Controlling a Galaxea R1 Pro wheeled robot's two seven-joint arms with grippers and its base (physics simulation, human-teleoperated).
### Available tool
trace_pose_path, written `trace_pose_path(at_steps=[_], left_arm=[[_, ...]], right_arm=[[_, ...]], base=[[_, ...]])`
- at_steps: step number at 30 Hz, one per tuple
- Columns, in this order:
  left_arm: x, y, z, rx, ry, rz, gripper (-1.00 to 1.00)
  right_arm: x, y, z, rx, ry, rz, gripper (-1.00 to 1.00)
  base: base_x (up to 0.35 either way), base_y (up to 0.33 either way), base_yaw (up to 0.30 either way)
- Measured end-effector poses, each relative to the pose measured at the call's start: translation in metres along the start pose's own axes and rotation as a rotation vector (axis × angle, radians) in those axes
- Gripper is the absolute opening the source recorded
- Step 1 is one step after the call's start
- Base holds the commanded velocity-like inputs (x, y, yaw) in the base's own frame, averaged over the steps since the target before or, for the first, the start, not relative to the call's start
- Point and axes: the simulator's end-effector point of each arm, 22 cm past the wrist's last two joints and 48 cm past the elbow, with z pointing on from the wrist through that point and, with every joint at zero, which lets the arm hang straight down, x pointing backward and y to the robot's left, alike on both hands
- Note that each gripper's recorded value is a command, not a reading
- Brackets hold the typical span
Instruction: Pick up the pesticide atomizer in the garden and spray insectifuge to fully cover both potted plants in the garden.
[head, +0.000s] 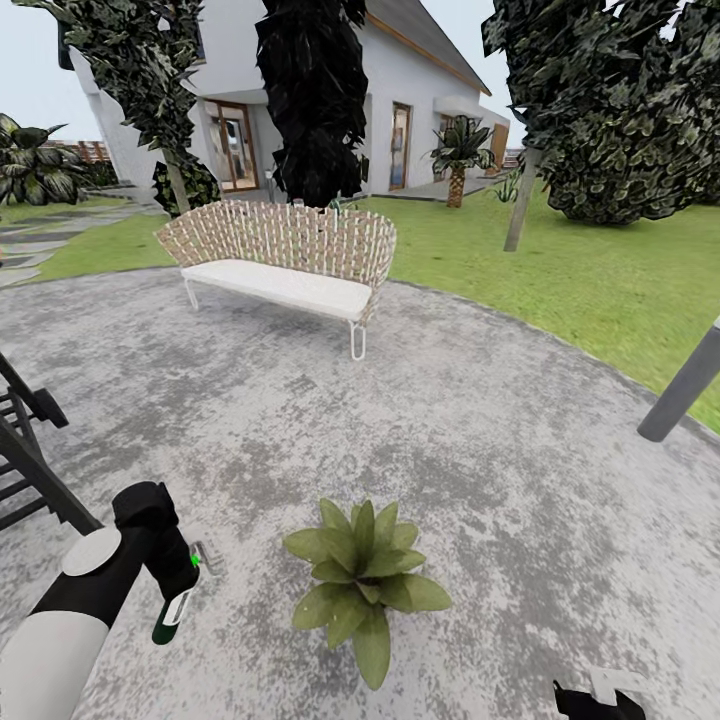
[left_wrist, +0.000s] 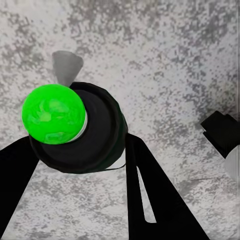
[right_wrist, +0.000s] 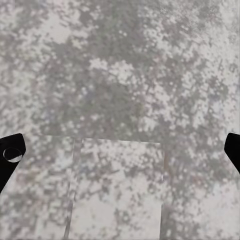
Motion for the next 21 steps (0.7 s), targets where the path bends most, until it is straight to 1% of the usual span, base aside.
trace_pose_path(at_steps=[4, 7, 9, 10, 12, 14, 15, 16, 21], left_arm=[[-0.005, -0.007, 0.003, 0.025, -0.014, 0.004, -1.00], [-0.003, -0.011, 0.007, 0.042, -0.008, 0.004, -1.00], [0.002, -0.018, 0.017, 0.075, 0.010, -0.003, -1.00], [0.007, -0.025, 0.025, 0.107, 0.025, -0.011, -1.00], [0.009, -0.033, 0.032, 0.148, 0.027, -0.018, -1.00], [0.007, -0.039, 0.035, 0.174, 0.013, -0.002, -1.00], [0.002, -0.043, 0.035, 0.189, -0.006, 0.032, -1.00], [-0.004, -0.044, 0.034, 0.189, -0.022, 0.052, -1.00], [-0.015, -0.044, 0.027, 0.187, -0.047, 0.083, -1.00]], right_arm=[[0.000, 0.000, 0.000, 0.001, 0.000, 0.000, 1.00], [0.000, 0.000, 0.000, 0.001, -0.001, 0.000, 1.00], [0.000, 0.000, 0.000, 0.001, -0.001, 0.000, 1.00], [0.000, -0.001, 0.000, 0.001, -0.001, -0.001, 1.00], [0.000, -0.001, 0.000, 0.001, -0.001, -0.001, 1.00], [0.000, -0.001, 0.000, 0.001, -0.001, -0.001, 1.00], [0.000, -0.001, 0.000, 0.001, -0.001, -0.002, 1.00], [0.000, -0.001, 0.000, 0.002, -0.001, -0.002, 1.00], [0.000, -0.001, 0.000, 0.002, 0.000, -0.001, 1.00]], base=[[0.001, 0.000, -0.197], [0.000, 0.000, -0.261], [0.000, 0.000, -0.265], [0.000, 0.000, -0.266], [0.000, 0.000, -0.266], [0.000, 0.000, -0.213], [0.000, 0.000, -0.086], [0.000, 0.000, -0.055], [0.035, 0.024, -0.016]])
